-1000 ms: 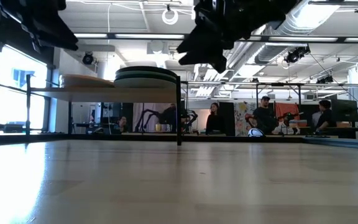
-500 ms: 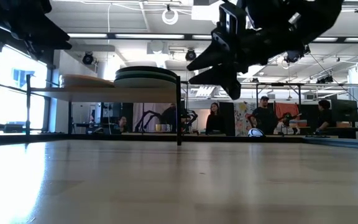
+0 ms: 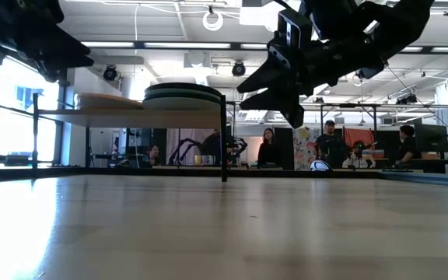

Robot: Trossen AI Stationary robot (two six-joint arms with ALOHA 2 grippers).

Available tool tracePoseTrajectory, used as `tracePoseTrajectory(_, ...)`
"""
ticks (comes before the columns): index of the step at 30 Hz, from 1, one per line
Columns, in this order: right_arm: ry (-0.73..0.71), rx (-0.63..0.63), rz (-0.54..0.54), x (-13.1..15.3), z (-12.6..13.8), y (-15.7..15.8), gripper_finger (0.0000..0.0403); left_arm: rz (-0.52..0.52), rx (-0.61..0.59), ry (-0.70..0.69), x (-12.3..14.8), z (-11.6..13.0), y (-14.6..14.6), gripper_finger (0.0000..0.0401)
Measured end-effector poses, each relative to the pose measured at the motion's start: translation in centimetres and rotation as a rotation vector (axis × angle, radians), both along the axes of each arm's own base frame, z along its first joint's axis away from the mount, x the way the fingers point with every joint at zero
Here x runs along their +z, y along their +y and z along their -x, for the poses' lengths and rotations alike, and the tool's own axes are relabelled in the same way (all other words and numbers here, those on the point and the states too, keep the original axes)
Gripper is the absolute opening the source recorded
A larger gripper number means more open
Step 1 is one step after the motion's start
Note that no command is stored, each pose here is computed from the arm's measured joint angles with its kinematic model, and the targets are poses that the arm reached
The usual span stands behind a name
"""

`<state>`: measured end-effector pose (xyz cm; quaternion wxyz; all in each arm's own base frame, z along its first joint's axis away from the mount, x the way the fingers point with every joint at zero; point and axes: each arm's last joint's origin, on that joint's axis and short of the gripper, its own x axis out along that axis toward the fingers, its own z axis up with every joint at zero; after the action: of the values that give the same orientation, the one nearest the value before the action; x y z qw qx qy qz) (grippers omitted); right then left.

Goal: Place and stack plates onto a shelf
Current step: Return to Home Position

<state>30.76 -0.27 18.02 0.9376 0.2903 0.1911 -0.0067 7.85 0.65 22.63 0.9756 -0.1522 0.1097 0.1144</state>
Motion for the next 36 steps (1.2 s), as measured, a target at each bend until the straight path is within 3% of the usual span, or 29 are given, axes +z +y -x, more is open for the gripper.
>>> tracePoseTrajectory(14,0.009,0.004,-0.003,-0.1,0.0,0.0,0.0126,-0.066,-0.018,0.044,-2.9,-1.0,0.0,0.0115)
tracePoseTrajectory(23,0.029,-0.003,-0.003,0.0,0.3,-0.2,0.0126,-0.108,-0.036,0.035,-2.7,-1.1,0.0,0.0115)
tracePoseTrajectory(29,0.051,-0.019,-0.004,1.9,1.7,-0.6,0.0126,-0.125,-0.051,0.026,-2.6,-1.1,0.0,0.0115)
tracePoseTrajectory(36,0.014,-0.046,-0.001,5.9,5.1,-1.1,0.0126,-0.120,-0.249,-0.088,-1.7,-1.3,-0.6,0.0115)
